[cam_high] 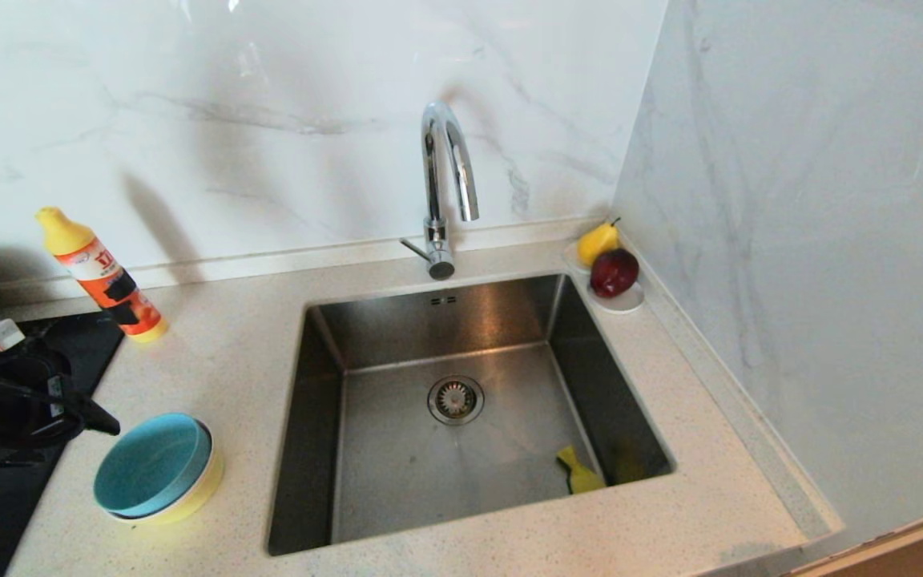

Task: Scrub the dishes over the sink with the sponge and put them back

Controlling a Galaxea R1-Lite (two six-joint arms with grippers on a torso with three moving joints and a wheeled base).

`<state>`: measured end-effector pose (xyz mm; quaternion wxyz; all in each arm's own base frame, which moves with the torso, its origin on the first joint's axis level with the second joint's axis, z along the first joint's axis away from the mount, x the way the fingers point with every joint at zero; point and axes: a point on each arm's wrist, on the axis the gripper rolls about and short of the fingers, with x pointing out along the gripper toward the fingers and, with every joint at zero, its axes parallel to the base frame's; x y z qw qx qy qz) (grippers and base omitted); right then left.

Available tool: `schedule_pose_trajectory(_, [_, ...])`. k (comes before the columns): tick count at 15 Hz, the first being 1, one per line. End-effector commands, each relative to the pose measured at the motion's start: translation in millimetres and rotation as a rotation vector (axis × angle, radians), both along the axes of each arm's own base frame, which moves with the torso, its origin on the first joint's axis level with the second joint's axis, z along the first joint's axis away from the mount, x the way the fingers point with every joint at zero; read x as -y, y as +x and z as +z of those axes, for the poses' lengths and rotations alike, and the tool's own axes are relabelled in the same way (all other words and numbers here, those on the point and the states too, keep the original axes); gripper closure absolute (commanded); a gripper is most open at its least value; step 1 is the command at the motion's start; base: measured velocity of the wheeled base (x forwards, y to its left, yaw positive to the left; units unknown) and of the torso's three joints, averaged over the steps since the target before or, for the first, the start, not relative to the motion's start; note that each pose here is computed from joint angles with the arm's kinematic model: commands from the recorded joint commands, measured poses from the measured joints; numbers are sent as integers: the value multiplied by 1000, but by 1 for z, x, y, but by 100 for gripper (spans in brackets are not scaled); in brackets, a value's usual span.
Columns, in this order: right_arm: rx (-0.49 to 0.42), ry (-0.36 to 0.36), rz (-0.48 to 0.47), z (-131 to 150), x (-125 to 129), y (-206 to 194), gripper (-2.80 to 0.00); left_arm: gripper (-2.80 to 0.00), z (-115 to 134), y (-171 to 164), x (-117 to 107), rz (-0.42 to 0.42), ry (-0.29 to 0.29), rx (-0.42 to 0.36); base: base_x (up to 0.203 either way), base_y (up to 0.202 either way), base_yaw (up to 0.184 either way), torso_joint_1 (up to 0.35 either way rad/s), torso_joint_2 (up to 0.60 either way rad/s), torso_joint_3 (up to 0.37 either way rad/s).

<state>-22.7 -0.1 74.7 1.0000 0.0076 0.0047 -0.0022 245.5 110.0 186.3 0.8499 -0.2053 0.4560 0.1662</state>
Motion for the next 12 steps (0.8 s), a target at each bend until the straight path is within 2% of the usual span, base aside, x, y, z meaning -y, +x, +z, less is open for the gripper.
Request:
schedule_pose_trajectory(1, [-1, 0, 0, 0, 0, 0, 0, 0, 20, -11, 5, -3, 15, 42, 0, 0, 0, 0, 0, 0])
schedule_pose_trajectory(3, [-1, 0, 0, 0, 0, 0, 0, 0, 36, -22, 13, -22, 10, 60, 0, 0, 0, 0, 0, 0])
schedule_pose_trajectory(6, [-1, 0, 0, 0, 0, 0, 0, 0, 56, -40, 39, -121, -16, 120, 0, 0, 0, 0, 0, 0])
schedule_pose_trajectory(10, [0, 0, 0, 0, 0, 0, 0, 0, 91, -76, 71, -295, -27, 318, 0, 0, 0, 0, 0, 0])
schedule_pose_trajectory(12, [-1, 0, 0, 0, 0, 0, 0, 0, 102, -92, 88, -399, -11, 407, 0, 0, 0, 0, 0, 0])
